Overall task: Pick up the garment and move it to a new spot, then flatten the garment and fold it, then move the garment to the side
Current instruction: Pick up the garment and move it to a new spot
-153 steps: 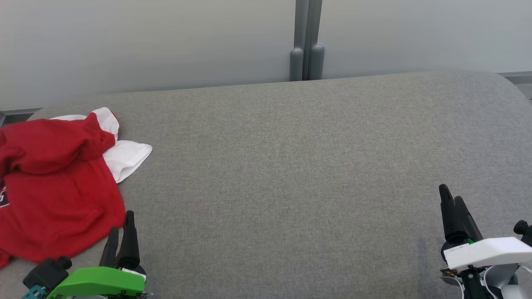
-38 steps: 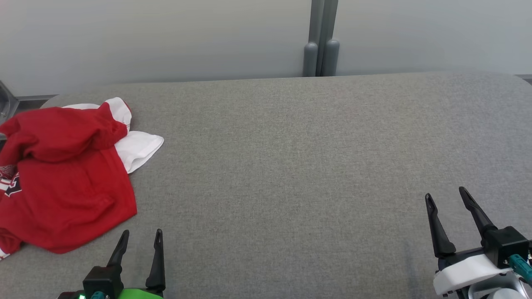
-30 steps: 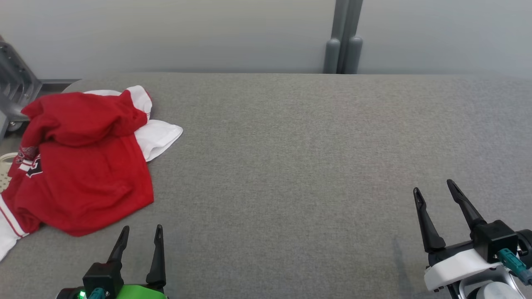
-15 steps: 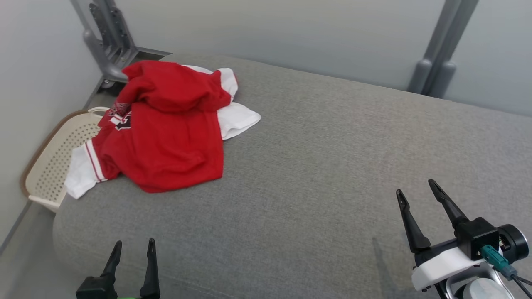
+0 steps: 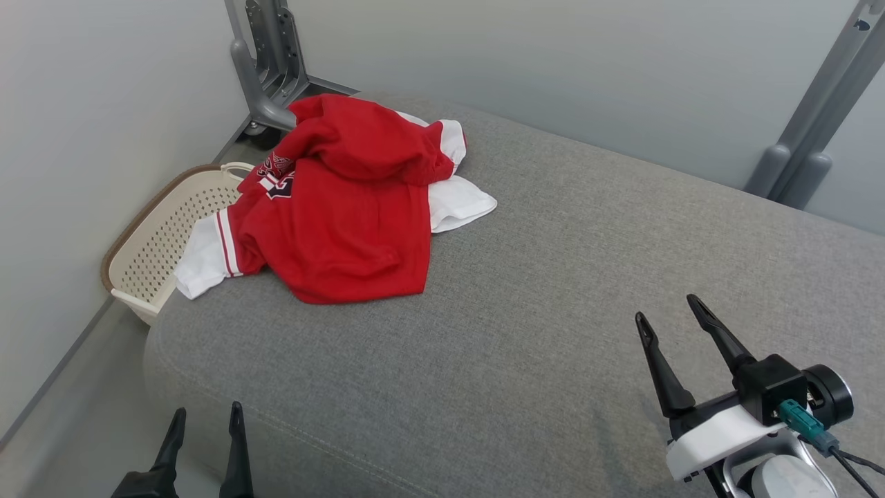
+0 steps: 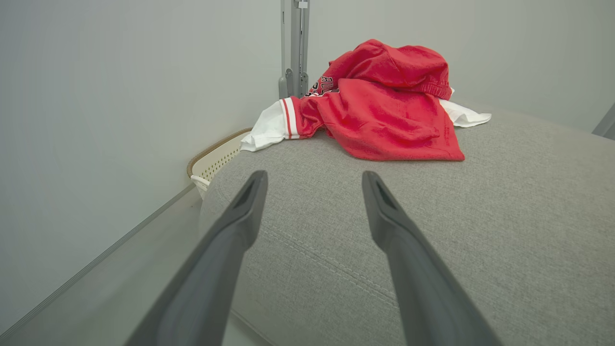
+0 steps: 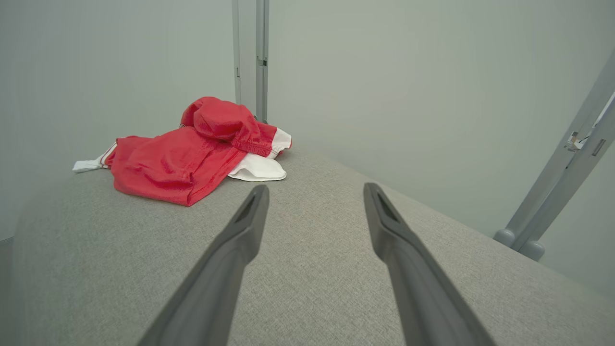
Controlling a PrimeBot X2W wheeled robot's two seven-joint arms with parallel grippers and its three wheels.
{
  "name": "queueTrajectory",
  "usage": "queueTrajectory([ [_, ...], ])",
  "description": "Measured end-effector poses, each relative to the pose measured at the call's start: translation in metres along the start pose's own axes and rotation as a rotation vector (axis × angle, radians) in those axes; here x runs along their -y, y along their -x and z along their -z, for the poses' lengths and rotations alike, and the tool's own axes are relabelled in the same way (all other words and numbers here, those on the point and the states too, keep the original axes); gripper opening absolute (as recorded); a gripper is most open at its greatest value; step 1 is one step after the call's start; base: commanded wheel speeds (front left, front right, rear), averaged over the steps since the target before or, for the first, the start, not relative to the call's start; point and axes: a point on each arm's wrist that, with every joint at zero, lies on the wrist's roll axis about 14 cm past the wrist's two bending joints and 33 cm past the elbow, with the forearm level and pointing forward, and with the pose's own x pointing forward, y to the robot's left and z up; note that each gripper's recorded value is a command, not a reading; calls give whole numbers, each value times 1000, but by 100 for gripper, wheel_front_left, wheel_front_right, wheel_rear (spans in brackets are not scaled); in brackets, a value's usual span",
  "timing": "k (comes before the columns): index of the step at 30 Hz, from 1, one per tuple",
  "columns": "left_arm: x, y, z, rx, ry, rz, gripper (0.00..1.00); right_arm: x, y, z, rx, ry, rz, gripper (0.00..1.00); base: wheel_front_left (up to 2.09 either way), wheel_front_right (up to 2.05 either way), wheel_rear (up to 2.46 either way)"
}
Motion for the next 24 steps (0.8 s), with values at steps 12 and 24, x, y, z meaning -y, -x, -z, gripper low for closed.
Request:
queueTrajectory([
  [12, 38, -55, -43, 115, 55, 82, 100, 20, 17, 6, -16, -1, 68, 100, 0, 0, 0],
  [24, 100, -186, -59, -56, 22, 167, 100, 70, 10, 37, -44, -7, 134, 100, 0, 0, 0],
])
